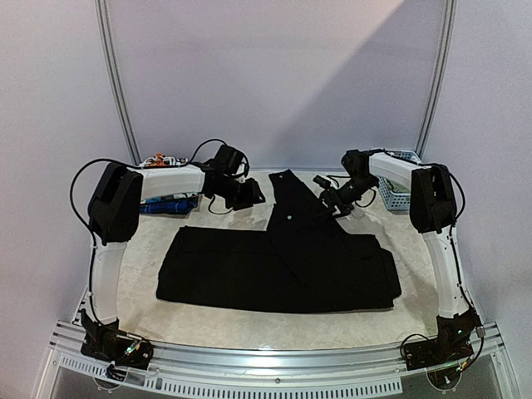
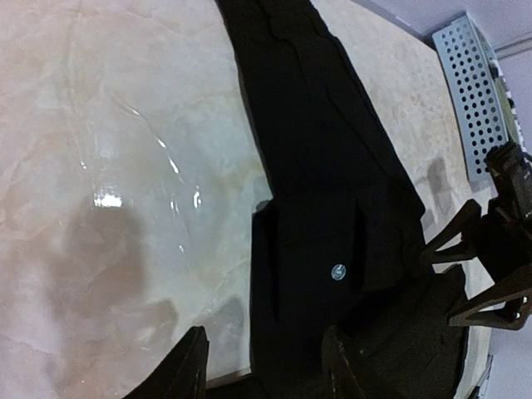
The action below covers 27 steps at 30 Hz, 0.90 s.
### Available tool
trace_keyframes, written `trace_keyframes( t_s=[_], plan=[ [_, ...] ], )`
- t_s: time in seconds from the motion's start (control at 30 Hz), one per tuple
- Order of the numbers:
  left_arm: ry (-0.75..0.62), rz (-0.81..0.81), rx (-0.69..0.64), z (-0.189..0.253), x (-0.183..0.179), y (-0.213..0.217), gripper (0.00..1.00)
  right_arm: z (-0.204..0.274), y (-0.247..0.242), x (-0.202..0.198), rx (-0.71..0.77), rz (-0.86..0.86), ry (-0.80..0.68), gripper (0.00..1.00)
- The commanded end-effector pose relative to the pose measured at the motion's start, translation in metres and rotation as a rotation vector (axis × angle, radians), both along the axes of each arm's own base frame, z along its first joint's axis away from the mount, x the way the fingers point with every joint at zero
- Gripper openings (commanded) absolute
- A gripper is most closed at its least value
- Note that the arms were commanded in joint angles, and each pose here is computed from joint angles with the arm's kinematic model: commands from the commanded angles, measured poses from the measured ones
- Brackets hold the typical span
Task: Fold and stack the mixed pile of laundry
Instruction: Adjust the rectangle-folded shirt at the center of the board.
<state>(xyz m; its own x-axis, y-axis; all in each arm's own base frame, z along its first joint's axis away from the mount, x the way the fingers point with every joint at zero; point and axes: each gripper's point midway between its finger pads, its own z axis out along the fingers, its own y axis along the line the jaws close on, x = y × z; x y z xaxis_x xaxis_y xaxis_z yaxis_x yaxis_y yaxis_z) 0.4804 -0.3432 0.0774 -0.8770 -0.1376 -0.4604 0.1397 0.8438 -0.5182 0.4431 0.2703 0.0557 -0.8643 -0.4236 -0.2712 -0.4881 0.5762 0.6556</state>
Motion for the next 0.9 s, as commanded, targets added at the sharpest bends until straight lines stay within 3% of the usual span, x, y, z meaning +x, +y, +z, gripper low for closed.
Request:
trace_keyframes(
  t_s=[0.0, 0.03, 0.13, 0.23, 0.4, 0.43, 0.67, 0.87],
  plan=[
    [-0.017, -0.009, -0.057, 0.011, -0.006, -0.011, 0.48, 0.001, 0.013, -0.009, 0.075, -0.012, 0.112, 0.74],
    [-0.016, -0.008, -0.057, 0.011, -0.006, -0.011, 0.48, 0.001, 0.016, -0.011, 0.090, -0.010, 0.126, 0.72],
    [-0.018, -0.007, -0.058, 0.015, -0.008, -0.009, 0.48, 0.004, 0.024, -0.015, 0.140, -0.008, 0.162, 0.51],
    [-0.025, -0.007, -0.063, 0.020, -0.009, -0.009, 0.48, 0.016, 0.032, -0.018, 0.186, 0.002, 0.169, 0.39],
    [-0.034, -0.014, -0.053, 0.021, -0.009, -0.007, 0.49, 0.042, 0.040, -0.020, 0.224, 0.042, 0.105, 0.04],
    [-0.039, -0.016, -0.050, 0.020, -0.008, -0.006, 0.49, 0.046, 0.040, -0.022, 0.219, 0.055, 0.086, 0.01],
    [-0.070, -0.033, -0.048, 0.018, 0.013, -0.009, 0.52, 0.072, 0.037, -0.064, 0.197, 0.172, 0.006, 0.00],
    [-0.072, -0.032, -0.079, 0.012, 0.032, -0.016, 0.54, 0.062, 0.036, -0.111, 0.147, 0.277, -0.007, 0.00]
  ],
)
